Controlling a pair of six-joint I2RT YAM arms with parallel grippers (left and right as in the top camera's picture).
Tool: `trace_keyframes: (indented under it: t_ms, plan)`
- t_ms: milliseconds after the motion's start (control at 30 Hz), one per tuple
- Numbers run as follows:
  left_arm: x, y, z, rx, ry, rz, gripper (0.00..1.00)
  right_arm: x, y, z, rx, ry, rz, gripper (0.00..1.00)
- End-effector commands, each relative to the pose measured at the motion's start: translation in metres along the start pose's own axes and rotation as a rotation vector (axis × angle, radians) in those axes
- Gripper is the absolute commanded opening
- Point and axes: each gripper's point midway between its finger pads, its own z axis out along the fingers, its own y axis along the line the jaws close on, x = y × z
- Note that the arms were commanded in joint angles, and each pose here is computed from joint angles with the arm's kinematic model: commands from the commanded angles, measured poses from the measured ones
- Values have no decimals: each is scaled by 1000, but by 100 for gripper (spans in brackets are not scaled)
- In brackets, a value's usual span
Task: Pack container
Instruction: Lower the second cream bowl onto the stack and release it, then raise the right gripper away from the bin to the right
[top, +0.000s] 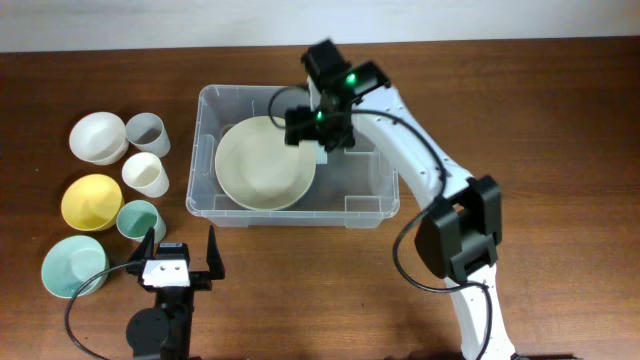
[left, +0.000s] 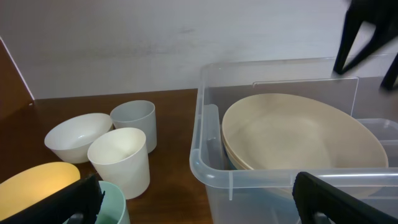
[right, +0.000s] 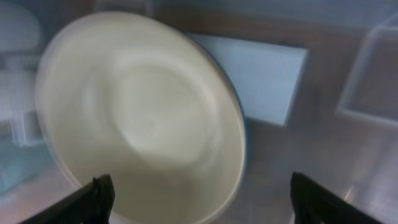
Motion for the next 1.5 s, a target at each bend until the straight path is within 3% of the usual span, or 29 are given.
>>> trace_keyframes:
  t_ms: [0,33,100,267,433,633,933,1200,1467]
  plan:
    - [1,-1,0,4,2,16,100,-49,-3,-110,70,-264,-38,86]
    - [1,-1,0,4,2,16,100,-55,-12,-137,119,-324,-23,88]
    - [1,-1,0,4,2,16,100,-61,-37,-185,224,-425,19,100]
    - [1,-1,0,4,2,16,100,-45,-141,-303,505,-632,302,99]
    - [1,-1,0,4,2,16,100,-41,-195,-333,383,-630,381,99]
    - [1,-1,0,4,2,16,100,-23,-277,-327,430,-528,567,99]
    - [1,-1,0,4,2,16,100,39,-367,-244,501,-142,787,99]
    - [1,-1,0,4,2,16,100,69,-396,-198,504,-1,853,99]
    - [1,-1,0,4,2,16,100,76,-408,-199,508,0,883,99]
